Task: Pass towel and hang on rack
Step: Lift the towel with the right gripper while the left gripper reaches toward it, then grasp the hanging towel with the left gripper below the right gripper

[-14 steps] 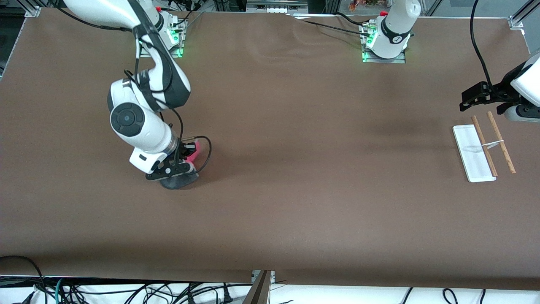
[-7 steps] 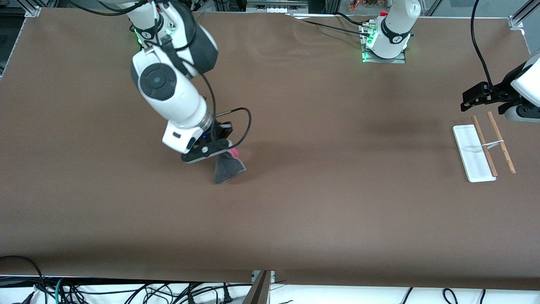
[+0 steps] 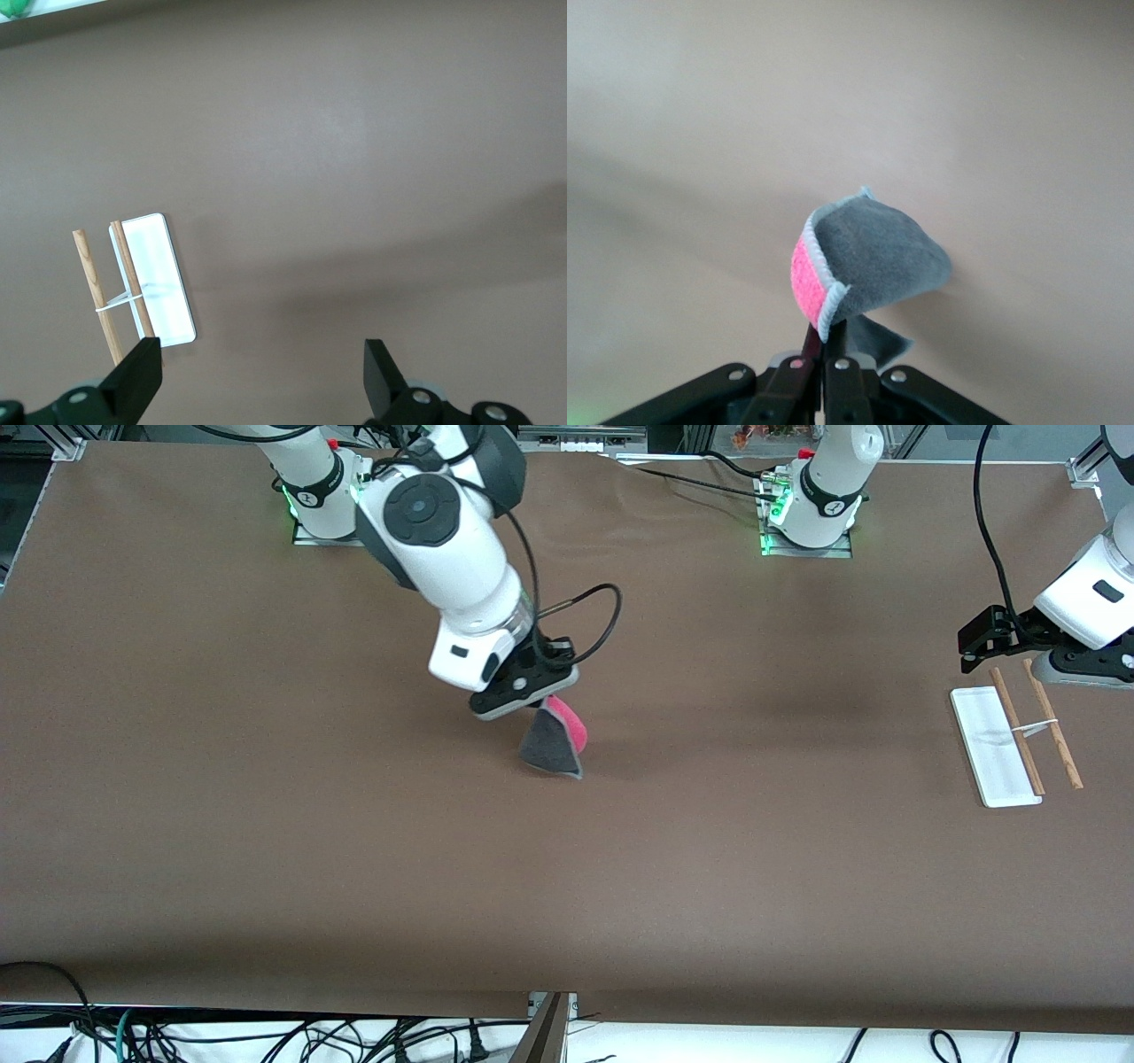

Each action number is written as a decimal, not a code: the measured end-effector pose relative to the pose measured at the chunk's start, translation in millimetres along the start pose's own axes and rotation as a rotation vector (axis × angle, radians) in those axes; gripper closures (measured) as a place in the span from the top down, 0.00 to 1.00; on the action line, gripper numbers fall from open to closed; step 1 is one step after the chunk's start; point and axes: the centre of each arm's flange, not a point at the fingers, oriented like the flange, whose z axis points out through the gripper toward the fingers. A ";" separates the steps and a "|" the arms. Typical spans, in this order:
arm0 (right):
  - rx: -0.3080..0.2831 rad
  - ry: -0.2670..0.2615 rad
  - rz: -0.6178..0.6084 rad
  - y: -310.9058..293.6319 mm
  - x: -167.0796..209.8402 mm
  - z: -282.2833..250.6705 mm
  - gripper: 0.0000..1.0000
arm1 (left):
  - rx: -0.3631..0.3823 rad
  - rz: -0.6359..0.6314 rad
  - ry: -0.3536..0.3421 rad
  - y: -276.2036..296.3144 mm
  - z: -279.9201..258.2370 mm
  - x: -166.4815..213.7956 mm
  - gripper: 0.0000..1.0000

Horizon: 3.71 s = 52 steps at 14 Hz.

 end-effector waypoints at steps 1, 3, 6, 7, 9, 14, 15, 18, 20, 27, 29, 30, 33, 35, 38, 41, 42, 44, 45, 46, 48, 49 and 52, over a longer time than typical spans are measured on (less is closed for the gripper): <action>0.016 0.015 0.007 -13.5 -1.8 6.2 0.02 | 0.000 0.000 0.001 0.2 -0.6 0.1 1.00; 0.038 0.020 -0.004 -40.6 -7.8 14.8 0.02 | -0.001 0.014 0.016 7.0 -6.8 1.6 1.00; 0.070 0.048 -0.036 -72.1 -14.3 13.3 0.02 | -0.002 0.064 0.047 35.2 -22.4 4.5 1.00; 0.082 0.063 -0.046 -80.5 -16.3 11.6 0.02 | -0.003 0.073 0.043 40.1 -22.7 4.4 1.00; 0.105 0.092 -0.062 -93.7 -19.7 10.5 0.02 | -0.008 0.075 0.021 41.5 -17.2 5.2 1.00; 0.120 0.108 -0.076 -105.1 -23.0 8.1 0.02 | -0.018 0.161 -0.026 88.5 9.3 11.1 1.00; 0.122 0.109 -0.079 -107.0 -23.5 7.1 0.02 | -0.020 0.168 -0.049 92.1 33.3 16.3 1.00; 0.123 0.109 -0.084 -110.6 -25.3 6.7 0.02 | -0.033 0.218 -0.096 84.1 104.4 37.3 1.00; 0.124 0.110 -0.092 -114.7 -27.6 6.8 0.02 | -0.060 0.330 -0.079 80.1 122.9 48.0 1.00; 0.128 0.120 -0.186 -129.6 -34.6 3.6 0.02 | -0.420 0.552 0.052 108.3 212.6 73.1 1.00; 0.131 0.113 -0.202 -138.5 -40.9 6.9 0.02 | -0.529 0.530 0.059 140.7 257.6 68.7 1.00; 0.132 0.110 -0.206 -141.3 -42.9 8.7 0.02 | -0.581 0.519 0.048 156.3 276.3 62.8 1.00; 0.132 0.108 -0.210 -143.4 -44.5 10.4 0.02 | -0.601 0.611 0.083 191.2 295.1 57.6 1.00; 0.132 0.108 -0.211 -143.4 -44.4 10.3 0.02 | -0.598 0.717 0.114 198.6 297.8 56.8 1.00; 0.132 0.108 -0.211 -143.4 -44.4 10.3 0.02 | -0.597 0.860 0.145 193.0 308.9 52.8 1.00; 0.132 0.108 -0.211 -143.4 -44.4 10.4 0.02 | -0.595 0.928 0.162 189.1 313.5 51.3 1.00; 0.132 0.108 -0.211 -143.4 -44.4 10.5 0.02 | -0.595 0.952 0.169 190.2 313.3 51.1 1.00; 0.133 0.109 -0.212 -143.2 -44.2 10.8 0.02 | -0.597 0.995 0.179 197.2 312.3 50.1 1.00; 0.134 0.113 -0.212 -143.2 -43.7 11.3 0.02 | -0.599 1.018 0.183 202.2 311.6 49.3 1.00; 0.139 0.120 -0.211 -143.3 -42.7 12.8 0.02 | -0.599 1.053 0.191 207.6 310.9 48.4 1.00; 0.149 0.136 -0.208 -143.0 -40.3 18.5 0.02 | -0.598 1.126 0.210 215.2 309.9 47.0 1.00; 0.152 0.140 -0.206 -142.6 -39.4 22.5 0.02 | -0.598 1.147 0.216 217.0 309.6 46.6 1.00; 0.153 0.138 -0.209 -141.4 -38.6 31.1 0.02 | -0.607 1.169 0.222 225.9 307.9 44.9 1.00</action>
